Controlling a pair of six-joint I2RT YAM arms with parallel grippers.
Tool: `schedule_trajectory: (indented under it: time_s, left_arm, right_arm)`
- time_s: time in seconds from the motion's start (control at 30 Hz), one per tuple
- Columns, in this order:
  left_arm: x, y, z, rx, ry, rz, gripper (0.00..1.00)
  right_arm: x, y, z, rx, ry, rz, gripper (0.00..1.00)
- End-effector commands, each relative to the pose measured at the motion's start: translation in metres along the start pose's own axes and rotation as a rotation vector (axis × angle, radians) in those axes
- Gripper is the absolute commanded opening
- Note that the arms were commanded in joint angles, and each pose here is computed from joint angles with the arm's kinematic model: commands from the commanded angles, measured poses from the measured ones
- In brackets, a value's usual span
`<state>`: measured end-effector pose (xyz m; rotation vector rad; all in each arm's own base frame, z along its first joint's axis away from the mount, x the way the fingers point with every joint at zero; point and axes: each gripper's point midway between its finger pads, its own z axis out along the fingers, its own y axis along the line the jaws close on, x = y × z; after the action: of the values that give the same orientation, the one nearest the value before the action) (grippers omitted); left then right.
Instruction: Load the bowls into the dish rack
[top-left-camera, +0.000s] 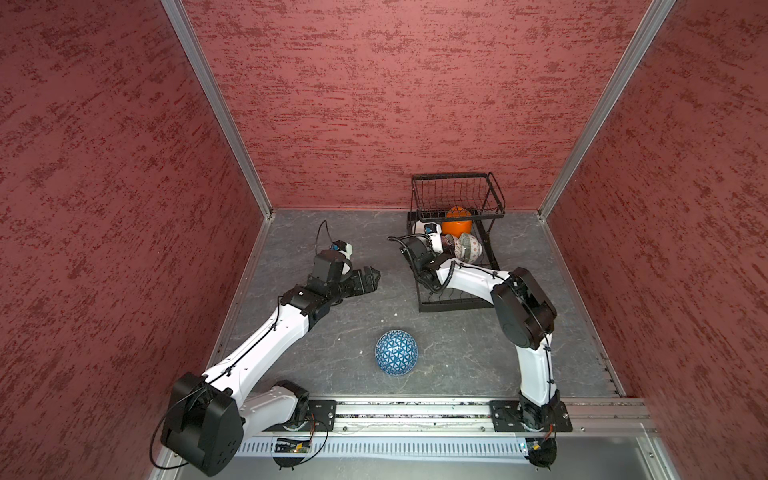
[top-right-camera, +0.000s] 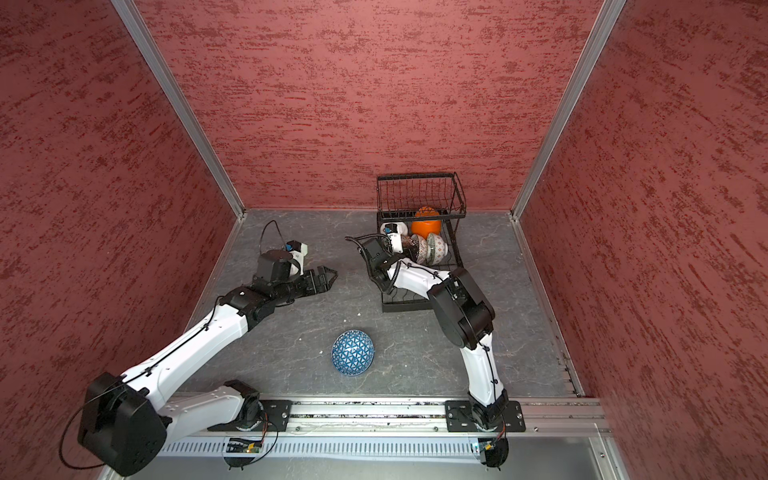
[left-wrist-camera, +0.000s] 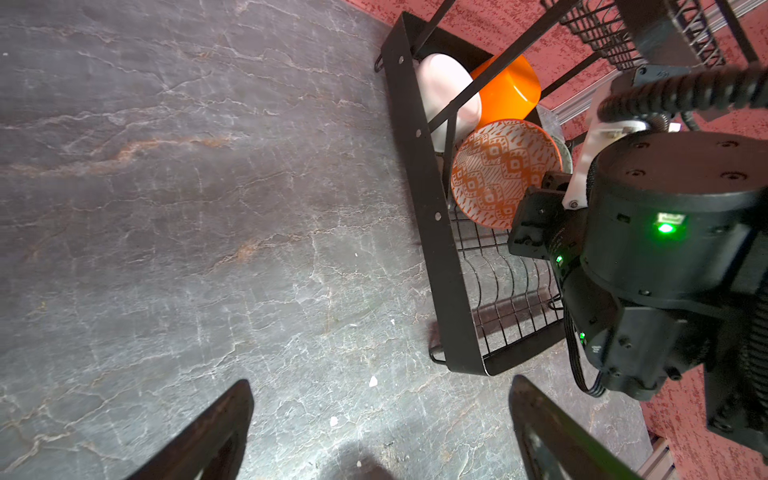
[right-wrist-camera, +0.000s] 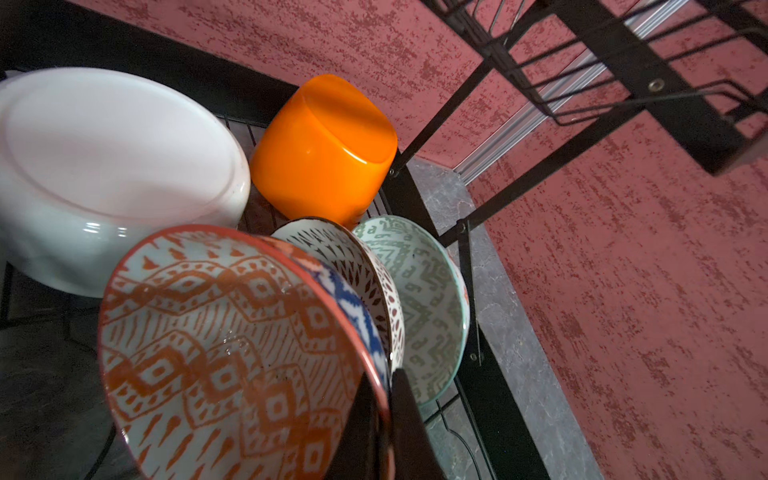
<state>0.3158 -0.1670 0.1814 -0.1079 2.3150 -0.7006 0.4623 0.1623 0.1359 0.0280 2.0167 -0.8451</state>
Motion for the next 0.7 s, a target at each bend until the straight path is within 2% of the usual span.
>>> schedule_trajectory:
  time_s: [0.0, 0.67]
  left_arm:
    - [0.002, 0.004, -0.001, -0.003, 0.004, -0.001, 0.96]
    - [0.004, 0.016, -0.001, -0.013, 0.016, -0.012, 0.96]
  right_arm:
    - [-0.026, -0.010, -0.004, 0.092, -0.071, 0.068, 0.00]
    - [-0.031, 0.008, 0.002, 0.131, -0.134, 0.056, 0.00]
